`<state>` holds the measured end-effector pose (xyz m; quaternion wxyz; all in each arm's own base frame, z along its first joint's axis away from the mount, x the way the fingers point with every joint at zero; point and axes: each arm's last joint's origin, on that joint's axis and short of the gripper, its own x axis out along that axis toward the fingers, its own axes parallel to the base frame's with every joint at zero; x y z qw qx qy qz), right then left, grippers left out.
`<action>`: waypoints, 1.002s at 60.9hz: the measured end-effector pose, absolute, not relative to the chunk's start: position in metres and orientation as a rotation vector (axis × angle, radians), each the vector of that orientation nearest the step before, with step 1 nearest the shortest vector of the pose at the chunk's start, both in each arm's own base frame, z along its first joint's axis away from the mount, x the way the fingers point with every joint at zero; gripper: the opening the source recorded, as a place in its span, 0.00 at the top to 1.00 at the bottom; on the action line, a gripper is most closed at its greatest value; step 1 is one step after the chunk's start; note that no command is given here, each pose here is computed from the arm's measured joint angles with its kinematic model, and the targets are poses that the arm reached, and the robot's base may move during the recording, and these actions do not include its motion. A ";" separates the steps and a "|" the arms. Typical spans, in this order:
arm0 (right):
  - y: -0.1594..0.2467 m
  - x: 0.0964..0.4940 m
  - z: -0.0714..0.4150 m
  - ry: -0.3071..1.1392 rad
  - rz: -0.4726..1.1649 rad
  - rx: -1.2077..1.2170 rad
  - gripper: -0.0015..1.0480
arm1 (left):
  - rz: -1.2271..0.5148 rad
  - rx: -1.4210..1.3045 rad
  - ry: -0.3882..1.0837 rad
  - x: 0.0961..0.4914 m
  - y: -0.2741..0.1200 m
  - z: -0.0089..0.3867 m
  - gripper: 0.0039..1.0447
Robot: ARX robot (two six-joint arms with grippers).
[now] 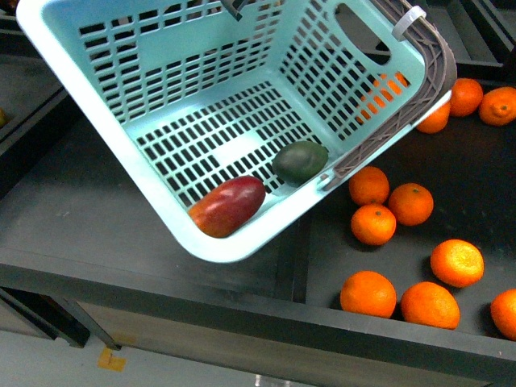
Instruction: Pick mango and avocado into basket
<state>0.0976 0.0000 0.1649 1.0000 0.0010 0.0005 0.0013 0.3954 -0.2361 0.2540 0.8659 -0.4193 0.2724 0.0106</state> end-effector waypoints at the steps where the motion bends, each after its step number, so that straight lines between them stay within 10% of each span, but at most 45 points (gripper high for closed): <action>1: 0.000 0.098 0.165 0.001 0.003 0.002 0.07 | 0.082 -0.917 0.541 0.397 -0.235 0.254 0.95; 23: 0.000 0.098 0.165 0.001 0.001 0.002 0.07 | 0.479 -1.335 0.384 0.496 -0.130 0.199 0.95; 56: 0.000 0.098 0.165 0.001 0.000 0.002 0.07 | 0.322 -1.275 0.681 0.551 -0.077 0.135 0.95; 61: 0.000 0.098 0.165 0.001 0.000 0.002 0.07 | 0.334 -1.267 0.669 0.551 -0.070 0.131 0.81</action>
